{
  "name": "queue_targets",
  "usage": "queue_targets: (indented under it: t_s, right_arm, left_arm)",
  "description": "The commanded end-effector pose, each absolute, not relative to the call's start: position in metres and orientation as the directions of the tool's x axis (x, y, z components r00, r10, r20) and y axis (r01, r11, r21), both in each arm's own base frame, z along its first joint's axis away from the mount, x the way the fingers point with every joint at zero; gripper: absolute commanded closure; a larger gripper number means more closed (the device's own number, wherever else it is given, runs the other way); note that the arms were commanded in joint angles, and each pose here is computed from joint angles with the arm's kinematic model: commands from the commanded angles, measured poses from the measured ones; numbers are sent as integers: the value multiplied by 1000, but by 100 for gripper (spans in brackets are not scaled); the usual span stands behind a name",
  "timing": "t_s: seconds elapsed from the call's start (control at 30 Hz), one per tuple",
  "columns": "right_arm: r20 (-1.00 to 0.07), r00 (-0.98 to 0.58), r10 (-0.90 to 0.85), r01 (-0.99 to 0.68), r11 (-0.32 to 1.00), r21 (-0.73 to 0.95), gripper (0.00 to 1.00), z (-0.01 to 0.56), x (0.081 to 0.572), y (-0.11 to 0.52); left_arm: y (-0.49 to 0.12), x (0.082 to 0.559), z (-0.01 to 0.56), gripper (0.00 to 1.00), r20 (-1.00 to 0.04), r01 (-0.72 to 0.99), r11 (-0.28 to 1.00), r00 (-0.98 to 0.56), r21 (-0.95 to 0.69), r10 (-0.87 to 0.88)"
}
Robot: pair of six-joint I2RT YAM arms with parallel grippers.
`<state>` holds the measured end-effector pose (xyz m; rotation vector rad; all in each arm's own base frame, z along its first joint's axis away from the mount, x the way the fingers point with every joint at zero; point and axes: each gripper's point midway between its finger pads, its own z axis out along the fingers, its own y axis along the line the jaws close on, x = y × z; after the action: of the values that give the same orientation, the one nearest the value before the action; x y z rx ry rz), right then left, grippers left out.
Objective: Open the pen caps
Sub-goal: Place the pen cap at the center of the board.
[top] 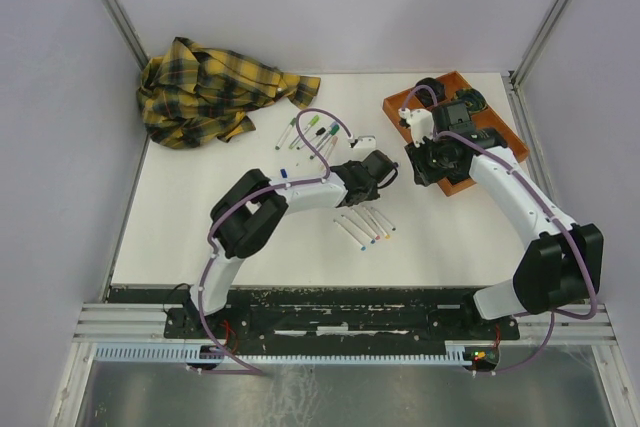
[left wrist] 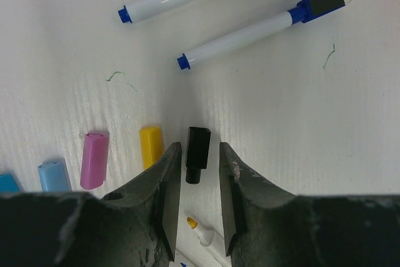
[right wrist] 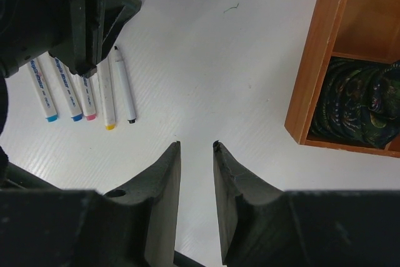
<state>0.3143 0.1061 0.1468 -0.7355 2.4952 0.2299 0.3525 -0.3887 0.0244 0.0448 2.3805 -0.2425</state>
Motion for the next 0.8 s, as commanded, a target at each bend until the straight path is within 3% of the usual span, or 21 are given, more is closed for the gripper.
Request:
queue_targets:
  t_s: [0.0,0.3,0.6,0.77]
  right_arm:
    - [-594,-680,-431,-540,842,7,65,164,321,109]
    - [-606,-672,-426,-552,834,25,65,167,319,112]
    - [-614,-658,-436,-589,806,57,66,169,313,119]
    - [-618,-648,-446,-611,789,71,66,170,310,123]
  left_arm:
    - [-399,361,78,64,-745,154,965,-665,-214,-59]
    - [-379,345,142,63,-826,252,917,-550,-308,-126]
    - [-300,321,168,63,-916,235,933,-359,-272,-177]
    - [-256,315,161,46,-933,128,964,-311,-233,-184]
